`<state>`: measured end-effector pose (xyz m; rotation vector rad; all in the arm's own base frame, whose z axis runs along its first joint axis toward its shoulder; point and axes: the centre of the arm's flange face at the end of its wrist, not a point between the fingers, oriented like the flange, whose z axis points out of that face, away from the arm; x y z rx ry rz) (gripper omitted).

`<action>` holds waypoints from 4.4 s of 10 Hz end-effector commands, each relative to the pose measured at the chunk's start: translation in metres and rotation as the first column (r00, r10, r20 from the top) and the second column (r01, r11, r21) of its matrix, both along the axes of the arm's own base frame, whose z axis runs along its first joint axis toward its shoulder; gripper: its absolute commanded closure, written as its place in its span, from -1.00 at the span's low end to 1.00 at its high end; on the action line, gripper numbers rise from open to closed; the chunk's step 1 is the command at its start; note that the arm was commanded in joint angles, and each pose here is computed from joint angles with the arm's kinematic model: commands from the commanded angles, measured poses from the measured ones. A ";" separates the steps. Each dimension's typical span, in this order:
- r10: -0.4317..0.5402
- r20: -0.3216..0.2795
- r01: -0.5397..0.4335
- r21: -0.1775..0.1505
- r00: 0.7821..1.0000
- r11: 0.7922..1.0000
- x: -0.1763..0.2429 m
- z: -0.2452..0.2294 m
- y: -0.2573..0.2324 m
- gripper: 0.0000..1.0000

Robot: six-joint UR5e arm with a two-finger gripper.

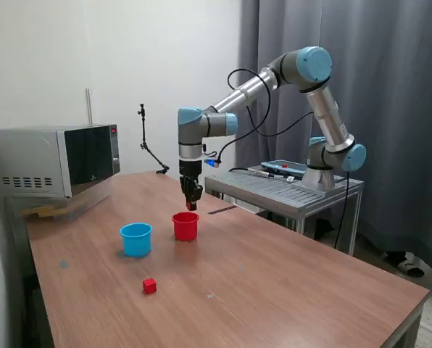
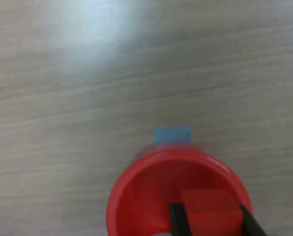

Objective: Place red objects in the red bin, and blue objects in the blue bin.

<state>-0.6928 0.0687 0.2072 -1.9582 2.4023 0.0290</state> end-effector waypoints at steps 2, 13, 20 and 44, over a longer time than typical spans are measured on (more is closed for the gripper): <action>0.001 -0.020 -0.001 0.005 1.000 1.000 0.000 -0.002 -0.001 1.00; 0.012 -0.056 -0.011 0.003 0.998 1.000 -0.012 0.011 -0.024 -1.00; 0.060 -0.146 -0.061 -0.005 0.987 0.998 -0.109 -0.025 -0.222 -1.00; 0.147 -0.254 -0.162 -0.037 0.956 0.986 -0.202 -0.083 -0.161 -1.00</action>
